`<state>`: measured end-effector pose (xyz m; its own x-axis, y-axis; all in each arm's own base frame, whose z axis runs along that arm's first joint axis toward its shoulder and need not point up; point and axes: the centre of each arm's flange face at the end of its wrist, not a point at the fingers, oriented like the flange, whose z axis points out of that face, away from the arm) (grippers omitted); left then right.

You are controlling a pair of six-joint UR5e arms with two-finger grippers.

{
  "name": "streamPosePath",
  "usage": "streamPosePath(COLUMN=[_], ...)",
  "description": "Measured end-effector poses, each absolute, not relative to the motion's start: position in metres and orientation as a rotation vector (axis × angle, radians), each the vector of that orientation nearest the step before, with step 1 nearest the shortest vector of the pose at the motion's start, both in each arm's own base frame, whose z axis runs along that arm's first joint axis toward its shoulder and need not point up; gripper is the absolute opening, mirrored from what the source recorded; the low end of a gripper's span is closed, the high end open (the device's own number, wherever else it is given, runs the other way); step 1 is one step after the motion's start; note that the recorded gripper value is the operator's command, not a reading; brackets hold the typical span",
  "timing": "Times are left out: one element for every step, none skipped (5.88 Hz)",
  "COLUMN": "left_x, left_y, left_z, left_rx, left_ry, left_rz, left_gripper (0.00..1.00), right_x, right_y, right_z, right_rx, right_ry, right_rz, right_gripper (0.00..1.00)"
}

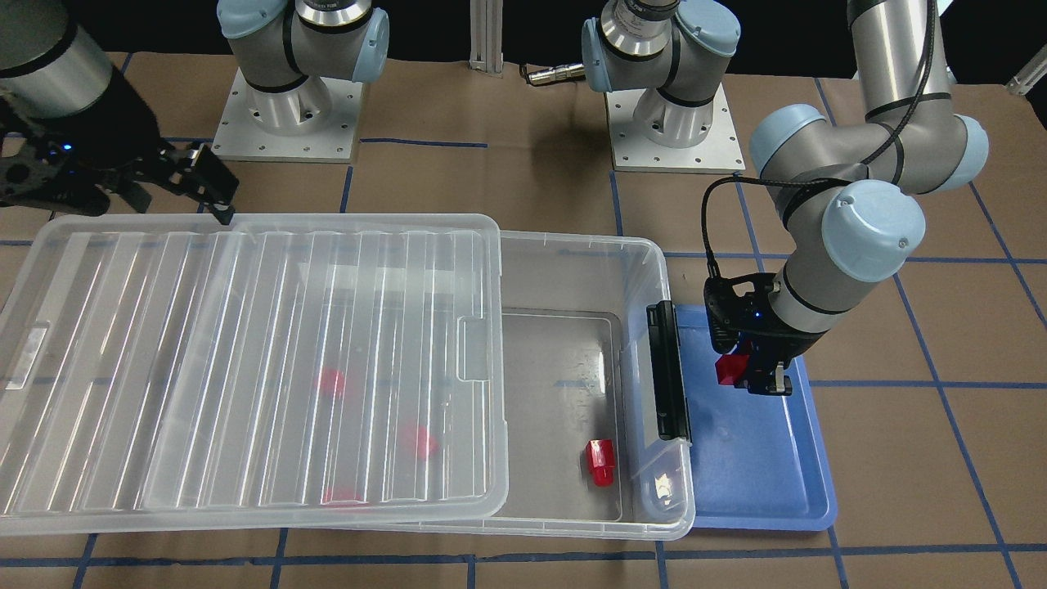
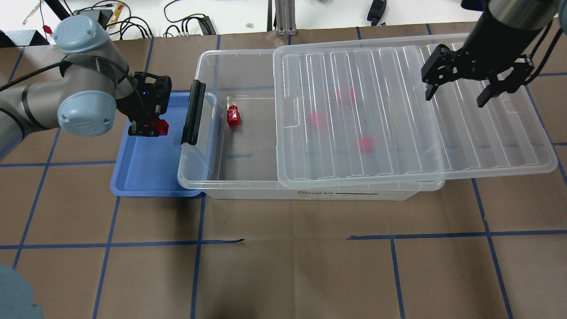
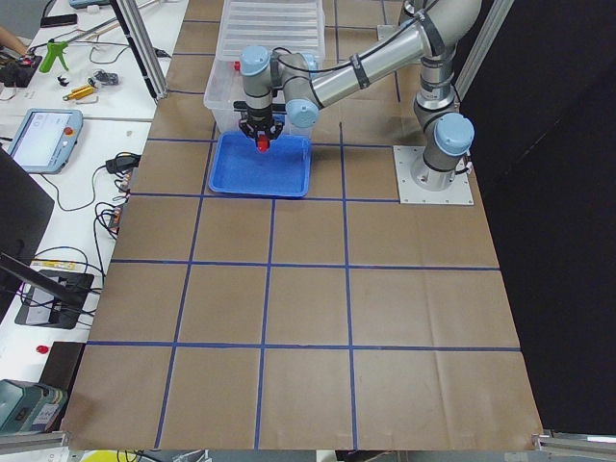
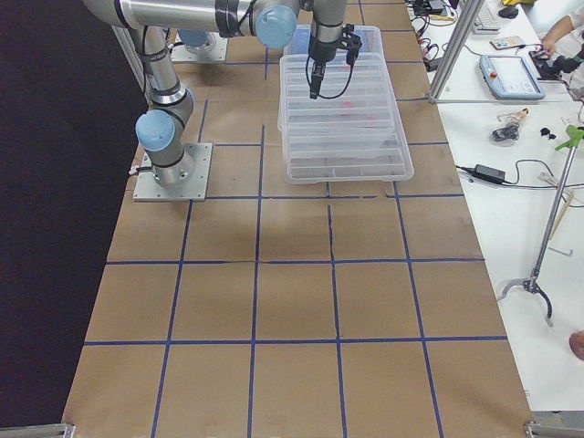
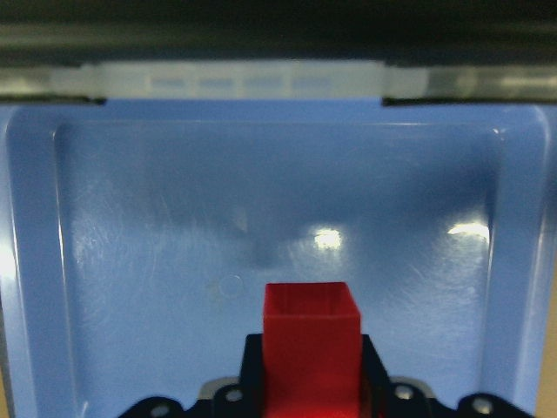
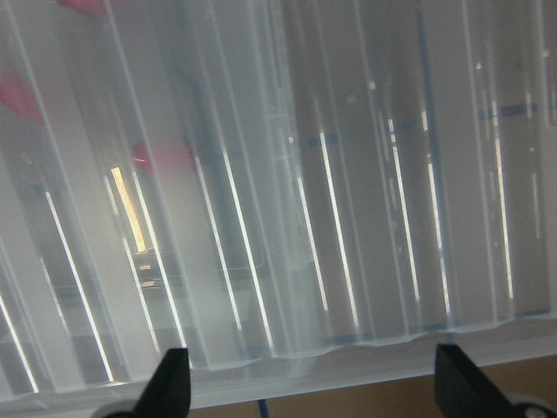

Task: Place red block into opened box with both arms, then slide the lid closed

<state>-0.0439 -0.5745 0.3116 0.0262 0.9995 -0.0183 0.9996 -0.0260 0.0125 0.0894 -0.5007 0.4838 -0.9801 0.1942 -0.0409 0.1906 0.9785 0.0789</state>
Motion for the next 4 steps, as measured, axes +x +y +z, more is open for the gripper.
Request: streamPosePath(left_x=[-0.065, -0.099, -0.139, -0.178], left_y=[-0.567, -0.562, -0.557, -0.549], left_z=[0.346, 0.376, 0.39, 0.386], left_rx=[2.24, 2.225, 2.185, 2.167], left_ry=[2.192, 2.214, 2.254, 2.281], left_rz=[-0.031, -0.048, -0.062, -0.057], left_gripper=[0.04, 0.04, 0.04, 0.04], right_x=[0.11, 0.116, 0.117, 0.117], right_y=[-0.496, -0.495, -0.494, -0.494], right_z=[0.484, 0.483, 0.483, 0.483], right_rx=[0.311, 0.314, 0.313, 0.313], right_ry=[3.076, 3.078, 3.082, 3.086], right_rz=[0.119, 0.122, 0.123, 0.124], right_gripper=[1.0, 1.0, 1.0, 1.0])
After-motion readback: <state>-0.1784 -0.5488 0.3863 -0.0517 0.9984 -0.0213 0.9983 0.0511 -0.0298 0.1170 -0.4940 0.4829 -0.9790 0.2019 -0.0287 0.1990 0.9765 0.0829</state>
